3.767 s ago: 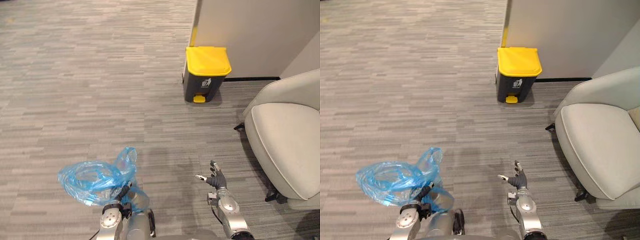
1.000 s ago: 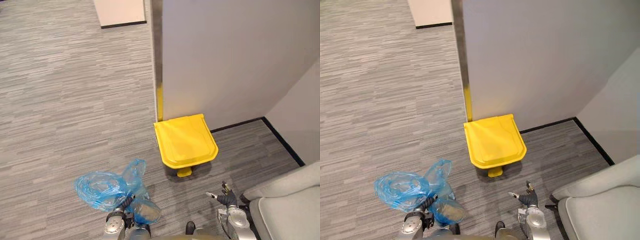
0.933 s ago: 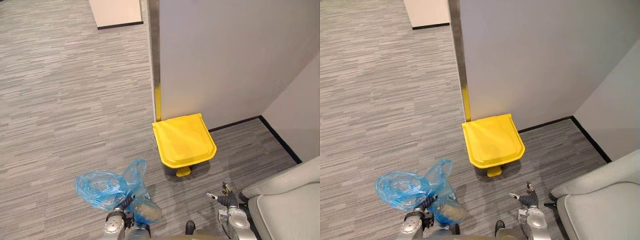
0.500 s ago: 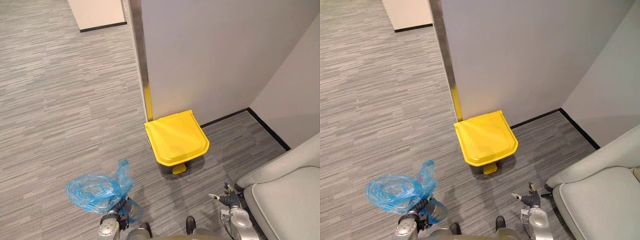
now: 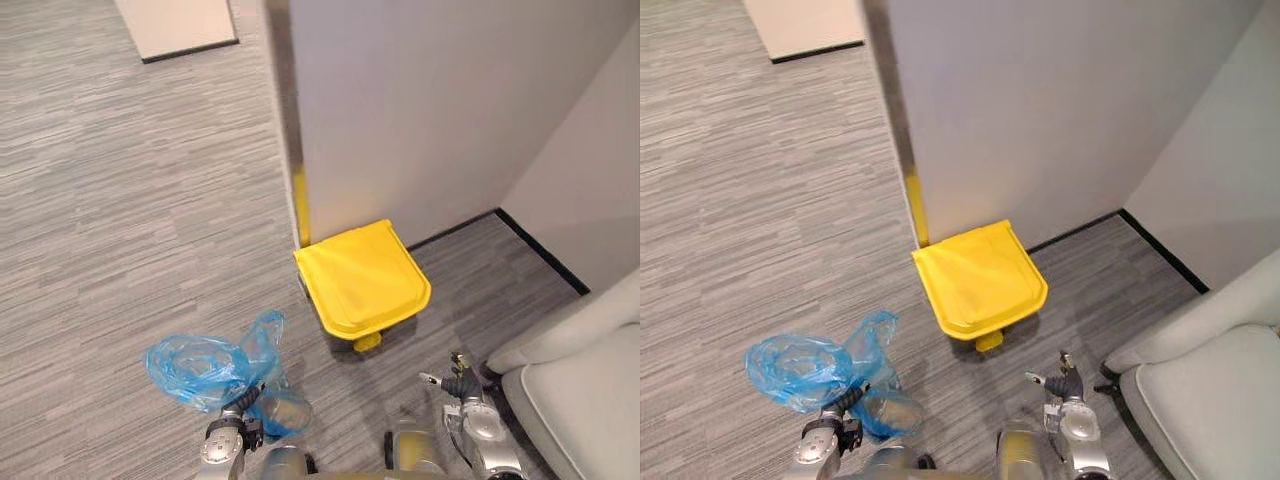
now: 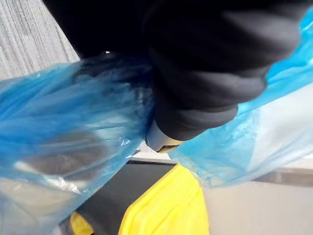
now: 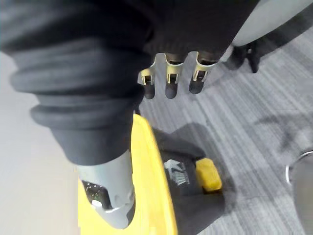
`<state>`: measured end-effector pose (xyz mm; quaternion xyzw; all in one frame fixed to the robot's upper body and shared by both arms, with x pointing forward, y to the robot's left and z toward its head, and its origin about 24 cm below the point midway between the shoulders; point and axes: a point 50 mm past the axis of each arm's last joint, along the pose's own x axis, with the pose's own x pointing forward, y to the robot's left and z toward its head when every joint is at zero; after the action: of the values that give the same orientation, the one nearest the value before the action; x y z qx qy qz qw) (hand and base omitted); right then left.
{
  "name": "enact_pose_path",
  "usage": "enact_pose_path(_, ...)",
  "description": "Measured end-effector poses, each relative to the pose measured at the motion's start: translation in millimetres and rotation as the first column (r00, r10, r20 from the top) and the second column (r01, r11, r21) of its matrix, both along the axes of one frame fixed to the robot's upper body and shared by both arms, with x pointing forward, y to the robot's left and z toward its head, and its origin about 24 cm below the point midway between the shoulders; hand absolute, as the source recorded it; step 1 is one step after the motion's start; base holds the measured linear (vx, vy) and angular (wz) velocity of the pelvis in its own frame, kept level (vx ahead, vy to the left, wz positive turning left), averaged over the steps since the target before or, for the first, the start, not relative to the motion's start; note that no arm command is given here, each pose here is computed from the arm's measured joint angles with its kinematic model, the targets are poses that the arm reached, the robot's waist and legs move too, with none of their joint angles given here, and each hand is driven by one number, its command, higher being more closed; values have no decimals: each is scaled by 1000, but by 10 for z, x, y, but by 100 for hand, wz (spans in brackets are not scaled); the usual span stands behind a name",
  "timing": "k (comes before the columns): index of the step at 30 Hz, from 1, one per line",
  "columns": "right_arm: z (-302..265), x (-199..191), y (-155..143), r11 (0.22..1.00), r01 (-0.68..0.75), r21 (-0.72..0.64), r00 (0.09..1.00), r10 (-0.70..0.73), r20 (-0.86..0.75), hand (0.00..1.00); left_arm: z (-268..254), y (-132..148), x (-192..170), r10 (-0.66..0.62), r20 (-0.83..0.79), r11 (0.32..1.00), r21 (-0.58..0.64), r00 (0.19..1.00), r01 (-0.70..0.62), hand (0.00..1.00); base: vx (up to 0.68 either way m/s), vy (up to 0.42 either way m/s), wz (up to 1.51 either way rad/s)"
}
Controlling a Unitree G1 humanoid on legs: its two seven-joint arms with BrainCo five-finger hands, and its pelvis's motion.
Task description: Gather rubbish on tea table into small bin, then transfer packed bag to large trash can.
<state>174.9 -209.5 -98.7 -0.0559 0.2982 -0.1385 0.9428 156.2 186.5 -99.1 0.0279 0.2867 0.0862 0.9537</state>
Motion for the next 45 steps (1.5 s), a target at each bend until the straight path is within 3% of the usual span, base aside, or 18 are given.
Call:
enact_pose_path(5,72,65,26,1000,14,9,999,-14,45,0,42,20,95,-18,16,1000,17,1000,17,100,302,-56,55)
enact_pose_path(9,306,132,-130,992,122,-6,977,-119,175,0,116,-66,211,-44,62,999,5,997,44,100,418,-86,35)
enact_pose_path(12,324,36,-277,986,163,-24,972,-157,177,0,179,-92,306,-65,96,998,10,993,64,100,361,-117,8)
enact_pose_path(17,396,175,-165,987,157,32,959,-160,233,0,294,-194,511,-86,160,996,-7,983,88,100,130,-117,-5)
enact_pose_path(28,301,169,27,990,113,81,973,-127,193,0,192,-167,372,-81,105,997,-6,991,82,100,-106,-155,7)
enact_pose_path(31,274,62,-43,983,176,53,970,-182,161,0,159,-138,292,-60,84,998,-6,995,60,100,-66,-184,15)
enact_pose_path(34,518,89,-192,967,252,-24,934,-237,267,0,172,-230,264,-39,95,999,-27,995,42,100,-23,-128,-27)
enact_pose_path(37,661,52,-176,947,322,-18,892,-297,341,0,235,-273,306,-27,132,999,-30,991,31,100,-62,-145,3)
enact_pose_path(41,630,-119,-340,919,392,-49,877,-358,319,0,251,-381,300,-12,142,998,-60,990,20,100,59,-127,20)
enact_pose_path(45,479,-222,-306,928,372,14,897,-364,250,0,263,-409,313,-29,148,998,-57,989,38,100,-21,-52,-6)
